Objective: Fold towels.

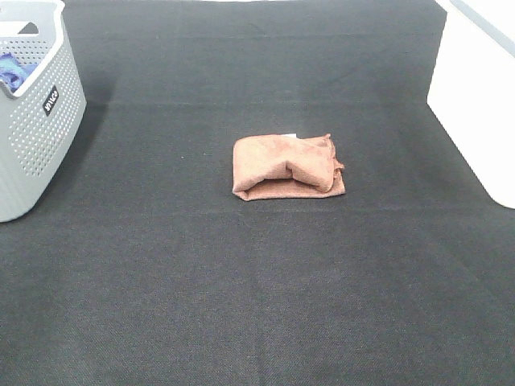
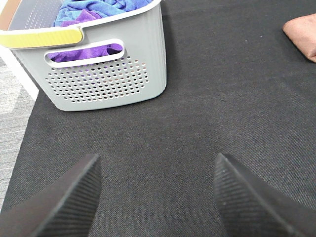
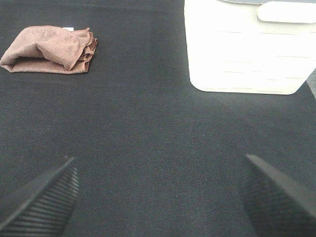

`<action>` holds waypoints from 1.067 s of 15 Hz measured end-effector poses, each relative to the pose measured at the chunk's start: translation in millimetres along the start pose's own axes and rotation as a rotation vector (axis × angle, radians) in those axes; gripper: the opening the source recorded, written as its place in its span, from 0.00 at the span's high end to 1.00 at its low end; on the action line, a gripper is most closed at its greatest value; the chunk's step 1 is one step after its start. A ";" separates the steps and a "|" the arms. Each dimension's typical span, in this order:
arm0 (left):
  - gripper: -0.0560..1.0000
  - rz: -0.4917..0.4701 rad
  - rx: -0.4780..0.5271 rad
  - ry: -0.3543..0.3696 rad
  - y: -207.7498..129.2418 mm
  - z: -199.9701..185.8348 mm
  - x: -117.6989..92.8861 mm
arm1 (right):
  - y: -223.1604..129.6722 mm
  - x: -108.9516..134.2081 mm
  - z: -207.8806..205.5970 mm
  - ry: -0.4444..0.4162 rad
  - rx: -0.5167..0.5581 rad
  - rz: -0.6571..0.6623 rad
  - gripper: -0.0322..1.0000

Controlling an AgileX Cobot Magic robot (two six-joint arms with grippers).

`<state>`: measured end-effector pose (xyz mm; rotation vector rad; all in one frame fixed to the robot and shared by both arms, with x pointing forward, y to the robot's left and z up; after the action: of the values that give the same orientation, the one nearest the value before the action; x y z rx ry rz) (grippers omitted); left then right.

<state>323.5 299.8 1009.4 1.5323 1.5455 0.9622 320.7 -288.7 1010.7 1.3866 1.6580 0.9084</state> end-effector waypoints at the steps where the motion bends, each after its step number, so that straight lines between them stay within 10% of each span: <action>1: 0.35 0.000 0.000 0.000 0.0 0.0 0.0 | 0.0 0.0 0.0 0.000 0.000 0.000 0.16; 16: 0.35 0.000 0.000 0.000 0.0 0.0 0.0 | 0.0 0.0 0.0 0.000 0.000 0.000 0.16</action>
<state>323.5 299.8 1009.4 1.5323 1.5455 0.9622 320.7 -288.7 1010.7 1.3866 1.6580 0.9084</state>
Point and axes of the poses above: a point on each arm's last joint axis where the gripper is mounted, z pointing out along that axis toward the gripper, x along the wrist's bending axis when the last joint is at zero, y = z × x, the point moved 10 cm from there along z, pointing out along that axis toward the gripper, and after that the axes turned 6 degrees about -z, right-handed, at the moved point
